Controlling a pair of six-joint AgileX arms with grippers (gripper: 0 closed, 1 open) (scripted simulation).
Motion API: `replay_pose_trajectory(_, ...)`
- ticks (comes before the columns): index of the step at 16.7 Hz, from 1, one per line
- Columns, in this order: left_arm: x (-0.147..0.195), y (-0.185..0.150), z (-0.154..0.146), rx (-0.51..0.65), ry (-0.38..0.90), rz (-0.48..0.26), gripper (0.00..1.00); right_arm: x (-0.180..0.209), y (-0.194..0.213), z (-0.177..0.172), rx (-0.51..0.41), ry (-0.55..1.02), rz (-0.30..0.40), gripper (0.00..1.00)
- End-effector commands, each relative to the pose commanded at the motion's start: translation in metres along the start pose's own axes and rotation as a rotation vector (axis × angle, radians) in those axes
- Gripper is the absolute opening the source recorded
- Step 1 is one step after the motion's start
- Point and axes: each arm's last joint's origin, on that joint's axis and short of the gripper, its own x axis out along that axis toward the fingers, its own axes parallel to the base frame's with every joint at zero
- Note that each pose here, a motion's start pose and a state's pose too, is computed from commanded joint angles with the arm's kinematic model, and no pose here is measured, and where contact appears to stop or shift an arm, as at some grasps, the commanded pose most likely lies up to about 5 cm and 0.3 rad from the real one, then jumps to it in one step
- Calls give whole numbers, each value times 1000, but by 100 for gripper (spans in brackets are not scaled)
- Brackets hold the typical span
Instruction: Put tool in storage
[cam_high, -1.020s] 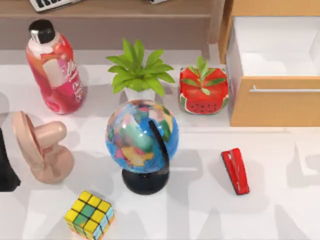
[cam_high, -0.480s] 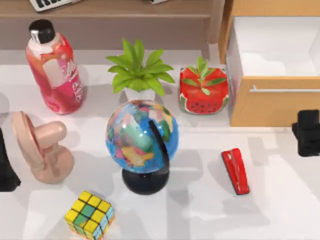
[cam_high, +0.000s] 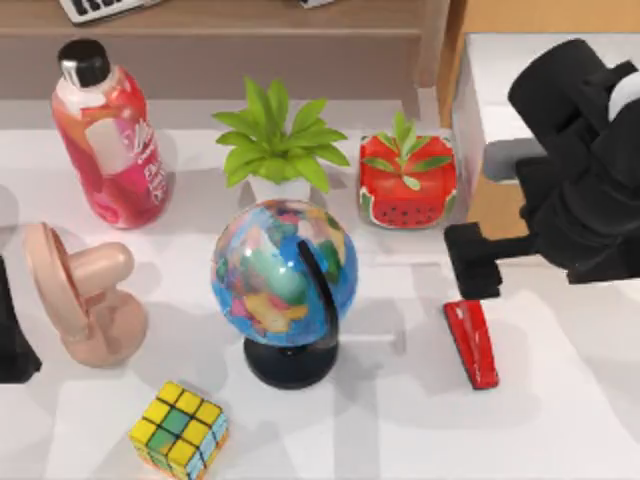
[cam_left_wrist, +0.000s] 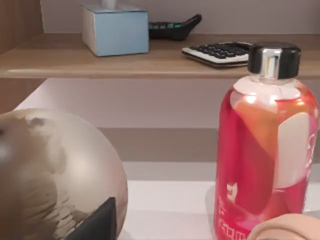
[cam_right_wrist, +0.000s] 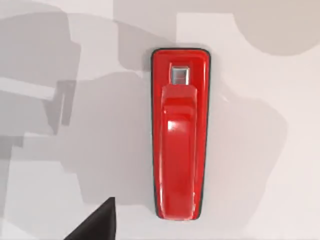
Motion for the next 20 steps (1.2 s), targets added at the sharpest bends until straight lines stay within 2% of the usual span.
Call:
replay_pose_trajectory(6,0,0,0,0,0,0,100,41,32,22,-15,191,-60,100)
replay_pose_trajectory(13,0,0,0,0,0,0,100,45,32,23,-14,202,-65,100)
replay_pose_trajectory(20,0,0,0,0,0,0,100,89,31,14,-16,201,-64,100)
